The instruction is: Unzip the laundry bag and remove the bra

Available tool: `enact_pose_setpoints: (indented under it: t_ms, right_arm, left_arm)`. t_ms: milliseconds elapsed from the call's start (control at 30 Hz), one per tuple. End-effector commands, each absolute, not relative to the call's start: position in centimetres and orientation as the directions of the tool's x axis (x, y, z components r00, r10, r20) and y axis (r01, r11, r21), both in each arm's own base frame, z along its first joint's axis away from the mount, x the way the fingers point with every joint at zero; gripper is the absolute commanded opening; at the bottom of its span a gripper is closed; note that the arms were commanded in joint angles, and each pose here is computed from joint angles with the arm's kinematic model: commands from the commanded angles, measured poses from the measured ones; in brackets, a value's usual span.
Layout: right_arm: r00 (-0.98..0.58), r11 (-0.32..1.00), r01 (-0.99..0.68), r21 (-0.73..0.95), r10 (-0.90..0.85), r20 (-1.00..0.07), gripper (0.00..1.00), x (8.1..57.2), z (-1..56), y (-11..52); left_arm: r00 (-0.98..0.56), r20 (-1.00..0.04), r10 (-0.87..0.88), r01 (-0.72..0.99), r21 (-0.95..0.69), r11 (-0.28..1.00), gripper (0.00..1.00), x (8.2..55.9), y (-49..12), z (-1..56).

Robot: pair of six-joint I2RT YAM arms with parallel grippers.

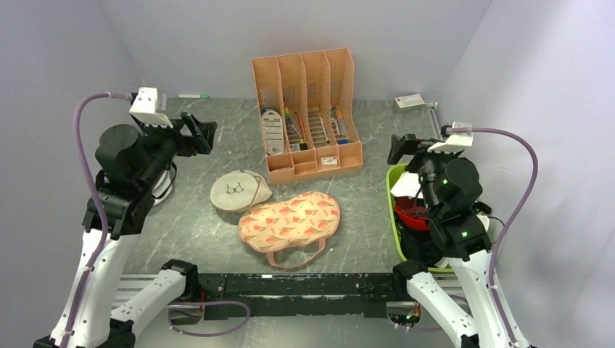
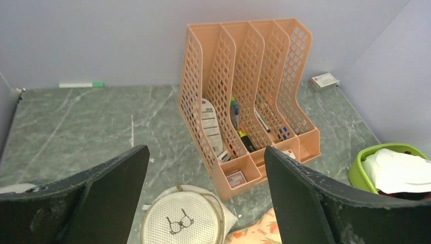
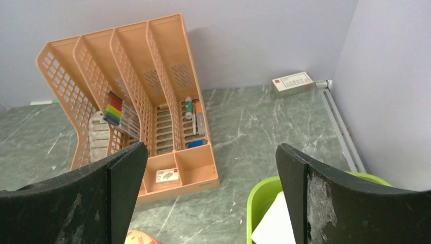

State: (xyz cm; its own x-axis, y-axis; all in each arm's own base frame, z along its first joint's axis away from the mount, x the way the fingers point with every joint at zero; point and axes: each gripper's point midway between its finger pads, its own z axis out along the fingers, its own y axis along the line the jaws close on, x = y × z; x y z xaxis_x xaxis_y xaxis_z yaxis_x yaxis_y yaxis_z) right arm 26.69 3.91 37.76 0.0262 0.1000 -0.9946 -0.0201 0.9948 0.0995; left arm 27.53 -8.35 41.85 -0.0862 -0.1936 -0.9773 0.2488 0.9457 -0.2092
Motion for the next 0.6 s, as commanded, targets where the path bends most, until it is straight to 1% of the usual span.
enact_pose_setpoints:
  t_ms: [0, 67, 133, 300, 467, 567]
  right_arm:
    - [-0.006, 0.985, 0.022, 0.173, 0.173, -0.985, 1.00, 27.3, 36.5, 3.4]
    - [-0.027, 0.983, 0.023, 0.184, 0.185, -0.982, 1.00, 27.7, 35.8, 3.5]
    - [-0.057, 0.985, -0.010, 0.173, 0.173, -0.983, 1.00, 28.0, 35.0, 4.1]
    - [-0.150, 0.972, -0.168, 0.164, 0.139, -0.979, 1.00, 29.2, 32.4, 7.2]
    - [-0.335, 0.894, -0.398, 0.204, 0.065, -0.940, 1.00, 30.3, 27.2, 12.3]
    - [-0.450, 0.840, -0.492, 0.229, -0.020, -0.893, 1.00, 30.4, 22.8, 15.4]
  left_arm:
    - [-0.172, -0.957, -0.235, 0.229, -0.271, 0.935, 0.95, 27.5, -8.6, 39.4]
    - [-0.225, -0.943, -0.244, 0.223, -0.293, 0.930, 0.94, 27.6, -8.9, 37.9]
    - [-0.283, -0.925, -0.252, 0.213, -0.317, 0.924, 0.94, 27.6, -9.2, 36.2]
    - [-0.470, -0.850, -0.240, 0.217, -0.374, 0.902, 0.94, 27.3, -10.9, 30.6]
    - [-0.682, -0.700, -0.210, 0.245, -0.489, 0.837, 0.94, 25.3, -13.7, 23.8]
    - [-0.772, -0.599, -0.212, 0.239, -0.583, 0.777, 0.94, 23.3, -15.6, 20.4]
